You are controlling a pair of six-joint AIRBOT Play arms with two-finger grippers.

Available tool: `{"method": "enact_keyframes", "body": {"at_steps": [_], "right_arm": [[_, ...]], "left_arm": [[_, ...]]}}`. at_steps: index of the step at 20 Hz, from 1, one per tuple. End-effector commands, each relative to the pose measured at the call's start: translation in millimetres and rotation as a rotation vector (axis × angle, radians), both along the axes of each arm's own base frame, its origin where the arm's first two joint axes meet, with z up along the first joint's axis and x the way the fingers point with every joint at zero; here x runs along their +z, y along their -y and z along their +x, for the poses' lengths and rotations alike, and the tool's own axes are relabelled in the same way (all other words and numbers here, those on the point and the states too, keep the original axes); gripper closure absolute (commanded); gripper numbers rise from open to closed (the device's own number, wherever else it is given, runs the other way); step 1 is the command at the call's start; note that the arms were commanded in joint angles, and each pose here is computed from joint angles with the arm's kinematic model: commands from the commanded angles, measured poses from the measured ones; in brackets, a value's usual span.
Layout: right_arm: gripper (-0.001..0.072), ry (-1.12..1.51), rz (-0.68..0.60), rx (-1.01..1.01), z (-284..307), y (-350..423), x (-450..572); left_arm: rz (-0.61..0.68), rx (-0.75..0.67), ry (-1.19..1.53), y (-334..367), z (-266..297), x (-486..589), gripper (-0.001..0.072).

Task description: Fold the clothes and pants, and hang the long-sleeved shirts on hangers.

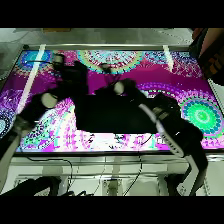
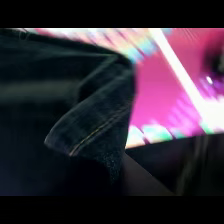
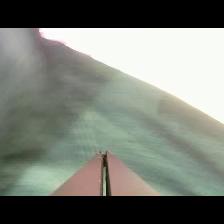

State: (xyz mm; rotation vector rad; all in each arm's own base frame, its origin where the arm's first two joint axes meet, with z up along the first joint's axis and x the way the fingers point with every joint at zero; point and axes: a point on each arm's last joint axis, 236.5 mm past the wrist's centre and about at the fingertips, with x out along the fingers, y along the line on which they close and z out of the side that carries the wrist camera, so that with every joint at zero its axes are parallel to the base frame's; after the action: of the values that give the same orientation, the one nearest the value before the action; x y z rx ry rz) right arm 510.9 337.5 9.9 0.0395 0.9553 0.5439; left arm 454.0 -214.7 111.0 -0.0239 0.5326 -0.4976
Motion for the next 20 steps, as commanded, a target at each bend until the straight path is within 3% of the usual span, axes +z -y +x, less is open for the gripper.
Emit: {"method": "enact_keyframes", "body": {"at_steps": [1, 4, 5, 6, 7, 10, 15, 18, 20], "right_arm": [[0.0679, -0.089, -0.087, -0.183, 26.7, 134.5, 15.4], [0.0678, -0.177, -0.110, -0.301, 20.3, 217.3, 27.2], [0.0678, -0.203, -0.116, -0.327, 16.4, 235.9, 28.2], [0.0678, -0.223, -0.120, -0.349, 13.0, 251.3, 29.1], [0.0678, -0.245, -0.124, -0.368, 9.8, 265.3, 27.9], [0.0678, -0.267, -0.166, -0.327, 1.9, 287.1, 23.1], [0.0679, -0.259, -0.217, -0.189, -6.0, 284.4, 16.0], [0.0679, -0.238, -0.162, -0.187, -0.3, 273.2, 20.6], [0.0679, -0.219, -0.125, -0.189, 4.9, 266.1, 24.5]], "left_arm": [[0.099, -0.263, -0.120, 90.6, -53.1, -66.1, 0.0688], [0.160, -0.439, -0.180, 147.7, -108.2, -100.3, 0.0667], [0.172, -0.469, -0.194, 153.3, -119.1, -103.3, 0.0495], [0.164, -0.470, -0.220, 153.7, -125.0, -103.6, 0.0202], [0.142, -0.434, -0.258, 146.6, -123.5, -101.0, 0.0087], [0.119, -0.277, -0.319, 88.9, -94.1, -85.4, 0.0088], [0.096, 0.113, -0.484, -82.7, -42.9, -91.3, 0.0106], [0.066, 0.164, -0.607, -140.2, -45.8, -122.7, 0.0106], [-0.083, 0.118, -0.657, -136.3, -41.4, -135.6, 0.0106]]}}
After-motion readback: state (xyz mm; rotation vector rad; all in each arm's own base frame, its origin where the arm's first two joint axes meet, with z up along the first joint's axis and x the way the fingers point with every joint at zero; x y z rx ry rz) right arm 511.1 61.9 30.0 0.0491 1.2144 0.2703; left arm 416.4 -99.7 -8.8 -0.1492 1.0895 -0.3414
